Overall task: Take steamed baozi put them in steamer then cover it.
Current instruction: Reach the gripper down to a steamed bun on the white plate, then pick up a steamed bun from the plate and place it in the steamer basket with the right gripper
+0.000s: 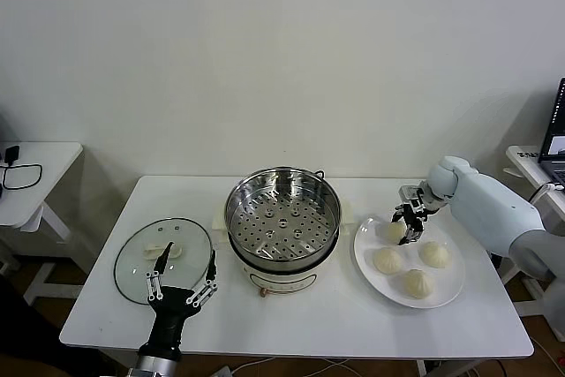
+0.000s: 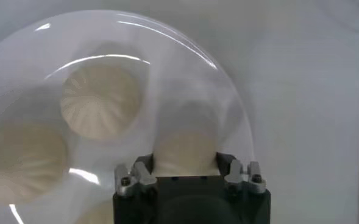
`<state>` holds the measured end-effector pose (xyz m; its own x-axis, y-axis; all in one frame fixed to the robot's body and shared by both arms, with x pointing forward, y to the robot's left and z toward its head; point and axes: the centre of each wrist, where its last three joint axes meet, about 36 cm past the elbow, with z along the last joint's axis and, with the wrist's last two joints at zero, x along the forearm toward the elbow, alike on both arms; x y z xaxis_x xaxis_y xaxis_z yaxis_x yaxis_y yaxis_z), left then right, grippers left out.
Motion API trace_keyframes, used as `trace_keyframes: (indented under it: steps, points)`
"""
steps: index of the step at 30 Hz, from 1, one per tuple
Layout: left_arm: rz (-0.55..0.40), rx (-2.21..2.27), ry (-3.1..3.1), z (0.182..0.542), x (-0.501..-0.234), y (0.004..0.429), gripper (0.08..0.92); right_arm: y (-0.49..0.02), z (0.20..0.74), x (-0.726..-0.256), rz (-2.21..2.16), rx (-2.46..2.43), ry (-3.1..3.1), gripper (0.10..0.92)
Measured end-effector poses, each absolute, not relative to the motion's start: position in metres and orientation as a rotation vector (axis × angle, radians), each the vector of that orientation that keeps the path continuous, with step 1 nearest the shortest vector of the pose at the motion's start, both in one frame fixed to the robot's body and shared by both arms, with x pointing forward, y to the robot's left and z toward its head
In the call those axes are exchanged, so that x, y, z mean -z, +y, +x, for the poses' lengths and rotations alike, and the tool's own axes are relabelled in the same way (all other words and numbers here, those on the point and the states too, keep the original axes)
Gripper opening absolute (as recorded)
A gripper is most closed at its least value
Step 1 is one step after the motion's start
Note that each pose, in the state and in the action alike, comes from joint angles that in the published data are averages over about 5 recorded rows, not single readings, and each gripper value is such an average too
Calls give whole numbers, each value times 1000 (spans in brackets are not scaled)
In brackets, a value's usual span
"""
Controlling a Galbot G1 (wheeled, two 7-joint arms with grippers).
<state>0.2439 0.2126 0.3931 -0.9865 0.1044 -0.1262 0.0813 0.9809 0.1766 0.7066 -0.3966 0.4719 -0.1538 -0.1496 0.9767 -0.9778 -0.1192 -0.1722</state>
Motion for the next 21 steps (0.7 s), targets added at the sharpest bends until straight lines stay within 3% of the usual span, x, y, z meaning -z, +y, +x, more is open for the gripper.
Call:
trace_keyframes:
  steps: [9, 21]
  points:
    - [151, -254, 2979, 245, -399, 211, 823, -356, 722, -557, 1520, -1621, -1298, 699]
    - [150, -250, 2976, 241, -403, 211, 823, -225, 724, -686, 1852, -2183, -934, 704]
